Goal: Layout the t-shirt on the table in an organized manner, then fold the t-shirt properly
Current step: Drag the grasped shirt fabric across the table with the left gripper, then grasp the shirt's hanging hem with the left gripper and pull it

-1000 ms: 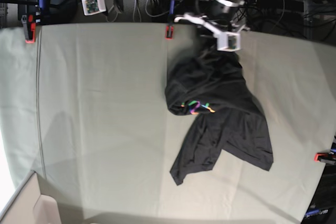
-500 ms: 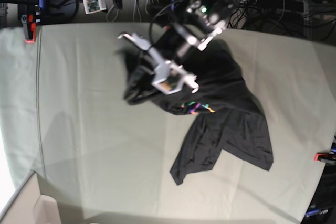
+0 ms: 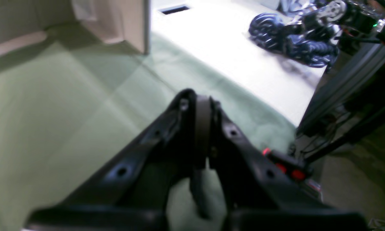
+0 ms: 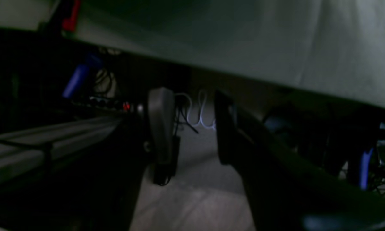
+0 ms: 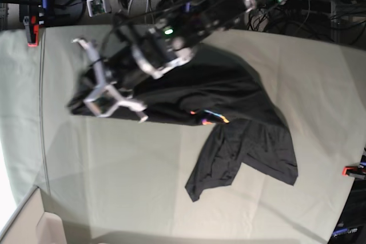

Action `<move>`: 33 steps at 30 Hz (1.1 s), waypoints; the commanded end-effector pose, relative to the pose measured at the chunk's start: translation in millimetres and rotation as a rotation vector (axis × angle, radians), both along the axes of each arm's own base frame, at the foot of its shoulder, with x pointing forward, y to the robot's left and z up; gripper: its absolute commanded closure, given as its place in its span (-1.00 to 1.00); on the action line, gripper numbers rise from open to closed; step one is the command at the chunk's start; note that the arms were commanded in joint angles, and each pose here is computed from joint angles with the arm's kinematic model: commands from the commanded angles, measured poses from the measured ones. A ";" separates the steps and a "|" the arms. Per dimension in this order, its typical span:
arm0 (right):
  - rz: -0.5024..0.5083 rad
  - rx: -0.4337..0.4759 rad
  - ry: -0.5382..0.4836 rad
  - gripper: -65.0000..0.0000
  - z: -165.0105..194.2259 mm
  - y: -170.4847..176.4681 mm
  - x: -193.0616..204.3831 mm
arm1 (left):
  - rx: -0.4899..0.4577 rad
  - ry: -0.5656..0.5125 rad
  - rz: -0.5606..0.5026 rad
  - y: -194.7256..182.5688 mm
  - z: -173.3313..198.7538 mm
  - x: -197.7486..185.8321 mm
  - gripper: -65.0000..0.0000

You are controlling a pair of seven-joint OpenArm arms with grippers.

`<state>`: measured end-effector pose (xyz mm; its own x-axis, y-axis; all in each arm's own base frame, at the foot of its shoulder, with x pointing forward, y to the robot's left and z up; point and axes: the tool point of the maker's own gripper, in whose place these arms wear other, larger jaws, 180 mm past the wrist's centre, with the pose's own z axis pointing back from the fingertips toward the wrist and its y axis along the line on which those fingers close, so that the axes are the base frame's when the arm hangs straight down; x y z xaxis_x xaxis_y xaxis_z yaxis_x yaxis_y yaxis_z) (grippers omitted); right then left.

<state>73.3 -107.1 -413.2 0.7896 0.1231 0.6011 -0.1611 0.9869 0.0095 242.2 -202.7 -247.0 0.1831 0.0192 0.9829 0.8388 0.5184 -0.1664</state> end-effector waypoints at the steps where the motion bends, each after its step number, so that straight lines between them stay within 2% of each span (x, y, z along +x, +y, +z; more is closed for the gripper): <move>1: 0.001 0.007 -0.015 0.31 5.3 1.2 0.7 | -0.082 -0.058 -0.016 -12.4 31.5 1.9 0.99; 8: 0.001 0.007 -0.017 0.31 5.7 1.2 1.5 | -0.075 -0.068 -0.070 -53.1 38.6 3.4 0.98; 10: 0.001 0.007 -0.018 0.31 6.2 1.3 1.9 | -0.064 -0.075 -0.081 -58.0 37.6 2.4 0.92; 11: 0.001 0.007 -0.018 0.31 6.2 1.3 1.9 | -0.058 -0.078 -0.084 -59.2 36.7 2.7 0.83; 16: 0.001 0.009 -0.018 0.31 6.2 2.1 1.8 | -0.048 -0.080 -0.093 -59.9 33.5 0.6 0.04; 18: 0.003 0.012 -0.022 0.31 6.9 3.3 3.2 | -0.034 -0.081 -0.079 -50.5 26.3 4.6 -0.10; 20: 0.004 0.015 -0.031 0.31 7.6 4.6 6.8 | -0.020 -0.089 -0.046 -33.8 22.1 15.8 -0.12; 23: 0.003 0.017 -0.035 0.31 8.0 4.7 8.6 | -0.019 -0.052 0.070 11.9 11.5 41.1 -0.12; 26: 0.003 0.019 -0.038 0.31 8.3 5.5 9.8 | -0.025 0.000 0.239 83.3 0.9 75.2 -0.12; 30: 0.003 0.019 -0.038 0.31 8.3 5.5 9.8 | -0.016 0.092 0.531 206.3 -25.4 113.2 -0.12; 33: 0.003 0.019 -0.040 0.31 8.4 5.5 10.4 | -0.047 0.175 0.765 296.6 -45.9 124.8 -0.13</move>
